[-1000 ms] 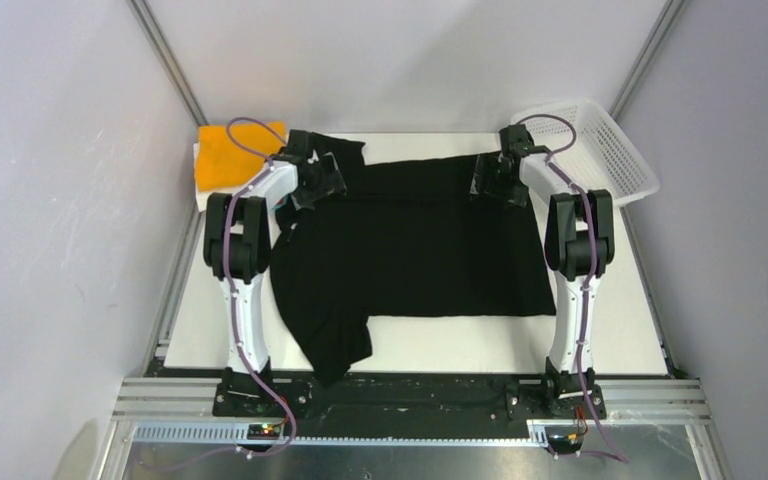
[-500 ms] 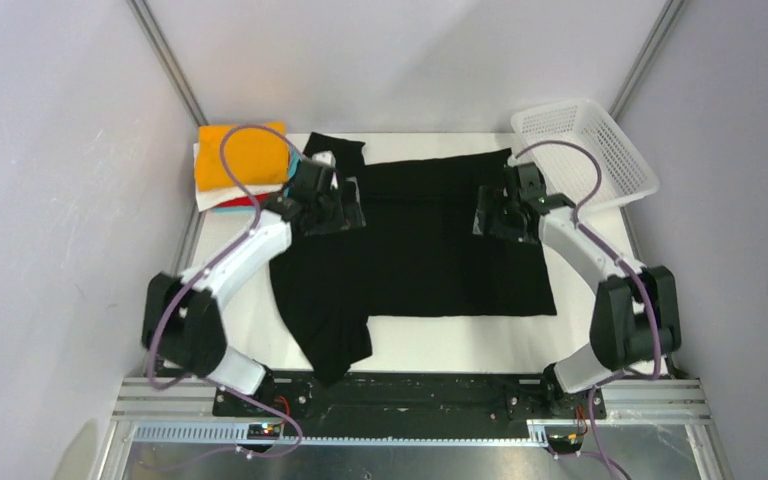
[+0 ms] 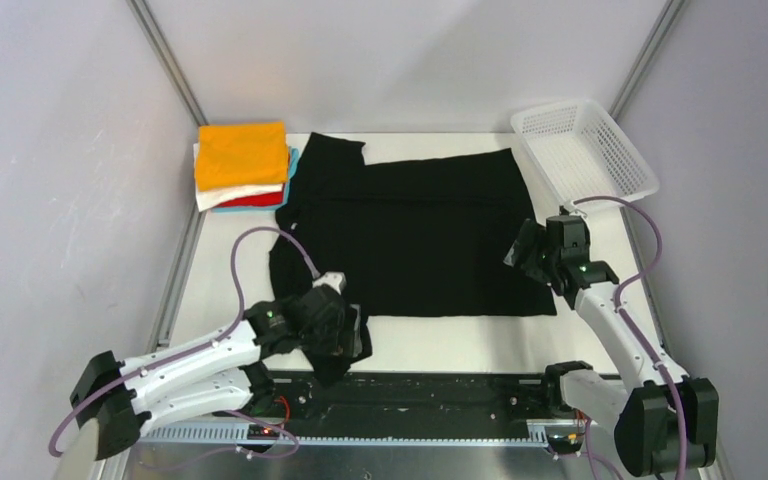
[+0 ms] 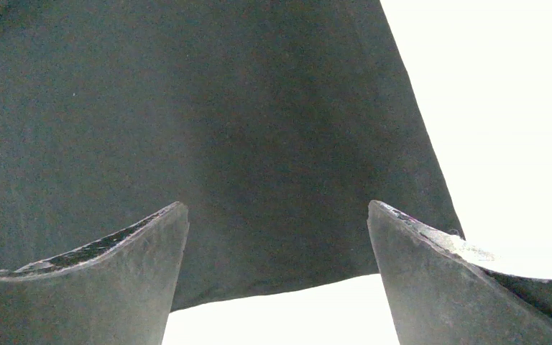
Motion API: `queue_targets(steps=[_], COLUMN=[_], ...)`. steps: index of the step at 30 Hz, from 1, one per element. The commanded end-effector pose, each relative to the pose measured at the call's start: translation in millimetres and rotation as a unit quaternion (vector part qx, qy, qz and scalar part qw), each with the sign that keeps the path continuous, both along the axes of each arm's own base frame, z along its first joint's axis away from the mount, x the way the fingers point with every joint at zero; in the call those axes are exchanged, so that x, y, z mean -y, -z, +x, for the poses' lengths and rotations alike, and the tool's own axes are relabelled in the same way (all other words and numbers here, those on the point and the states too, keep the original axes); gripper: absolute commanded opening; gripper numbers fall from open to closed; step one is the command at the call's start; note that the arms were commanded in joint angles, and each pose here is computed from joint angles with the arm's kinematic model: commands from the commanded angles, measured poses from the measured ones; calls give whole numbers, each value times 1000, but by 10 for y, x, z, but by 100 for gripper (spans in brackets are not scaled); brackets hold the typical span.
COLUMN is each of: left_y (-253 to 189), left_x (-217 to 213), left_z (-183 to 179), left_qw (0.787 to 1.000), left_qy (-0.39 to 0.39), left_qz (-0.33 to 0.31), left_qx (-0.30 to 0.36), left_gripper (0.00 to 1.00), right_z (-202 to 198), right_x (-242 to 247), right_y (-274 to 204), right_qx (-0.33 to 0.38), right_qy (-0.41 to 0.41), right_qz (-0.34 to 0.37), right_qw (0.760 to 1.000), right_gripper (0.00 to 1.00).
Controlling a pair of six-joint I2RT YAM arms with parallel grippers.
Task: Fold and stack the t-shirts
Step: Grab the side of the flattened tshirt closest away from the robot with both arms
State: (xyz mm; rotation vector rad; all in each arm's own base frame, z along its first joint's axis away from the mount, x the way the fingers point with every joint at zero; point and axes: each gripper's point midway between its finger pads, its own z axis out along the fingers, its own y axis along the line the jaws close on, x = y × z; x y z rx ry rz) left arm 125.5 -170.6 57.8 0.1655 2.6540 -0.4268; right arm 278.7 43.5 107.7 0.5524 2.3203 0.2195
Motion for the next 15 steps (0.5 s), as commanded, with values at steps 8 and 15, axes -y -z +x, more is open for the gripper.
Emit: queue_targets(steps=[8, 15], left_y=[377, 444], left_x=[-210, -257], left_z=[-497, -301], left_qw=[996, 990], left_qy=[-21, -31], left_qz=[46, 124], left_qx=[-73, -55], left_gripper=[78, 42], right_z=[87, 64], right_x=[69, 109], right_y=[-11, 13], right_qx=[19, 17], right_qy=[21, 33], right_qz=[6, 11], right_qw=[1000, 999], right_gripper=[99, 99])
